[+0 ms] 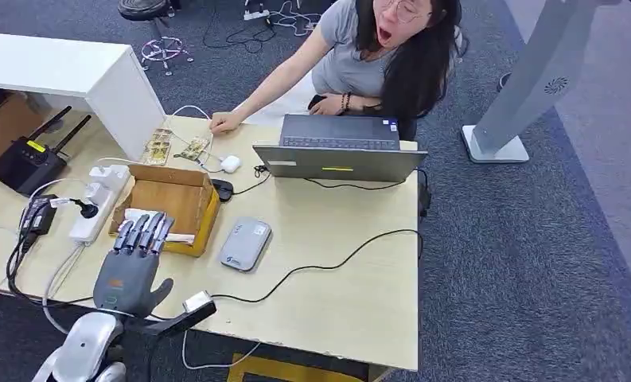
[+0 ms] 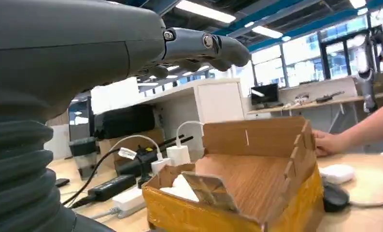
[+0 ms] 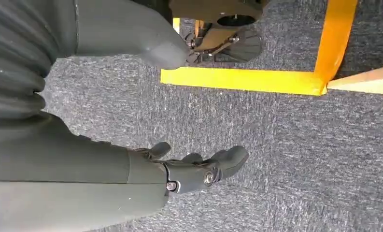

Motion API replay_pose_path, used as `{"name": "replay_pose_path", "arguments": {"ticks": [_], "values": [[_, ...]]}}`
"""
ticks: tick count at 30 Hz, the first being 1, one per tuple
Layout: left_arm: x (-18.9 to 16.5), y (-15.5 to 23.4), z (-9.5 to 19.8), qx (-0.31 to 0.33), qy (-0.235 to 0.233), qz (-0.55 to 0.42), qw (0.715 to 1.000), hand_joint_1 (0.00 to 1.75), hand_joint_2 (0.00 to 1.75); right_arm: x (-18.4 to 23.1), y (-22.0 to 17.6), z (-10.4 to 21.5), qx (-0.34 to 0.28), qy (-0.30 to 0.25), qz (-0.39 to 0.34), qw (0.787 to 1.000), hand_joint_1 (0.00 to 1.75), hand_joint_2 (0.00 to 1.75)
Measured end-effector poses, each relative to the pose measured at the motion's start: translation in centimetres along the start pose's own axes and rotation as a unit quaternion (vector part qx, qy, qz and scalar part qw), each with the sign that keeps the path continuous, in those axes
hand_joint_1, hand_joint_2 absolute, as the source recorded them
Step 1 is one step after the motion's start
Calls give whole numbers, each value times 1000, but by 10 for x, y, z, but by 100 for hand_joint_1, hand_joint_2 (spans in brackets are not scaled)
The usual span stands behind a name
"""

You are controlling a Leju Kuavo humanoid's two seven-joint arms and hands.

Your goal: Pass the card to the sensor for recognition and then transmit it.

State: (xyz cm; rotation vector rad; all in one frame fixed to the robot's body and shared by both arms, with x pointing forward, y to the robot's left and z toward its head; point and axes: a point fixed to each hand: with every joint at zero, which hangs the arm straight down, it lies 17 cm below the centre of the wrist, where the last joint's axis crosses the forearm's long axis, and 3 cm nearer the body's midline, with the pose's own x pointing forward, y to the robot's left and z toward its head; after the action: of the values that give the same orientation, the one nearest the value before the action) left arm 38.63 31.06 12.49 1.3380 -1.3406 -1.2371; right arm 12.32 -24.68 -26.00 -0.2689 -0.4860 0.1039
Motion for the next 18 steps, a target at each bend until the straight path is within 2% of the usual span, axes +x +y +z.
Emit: {"name": "replay_pose_path", "arguments": {"ticks": [6,18], "values": [[-44,-15,-23,-26,48,-7,999,0,175,2,2,0,5,-4,10,1000,0,175],[-63,-20,-52,-39,66,-15,997,0,175,4,5,0,14,-5,14,1000,0,175]]}}
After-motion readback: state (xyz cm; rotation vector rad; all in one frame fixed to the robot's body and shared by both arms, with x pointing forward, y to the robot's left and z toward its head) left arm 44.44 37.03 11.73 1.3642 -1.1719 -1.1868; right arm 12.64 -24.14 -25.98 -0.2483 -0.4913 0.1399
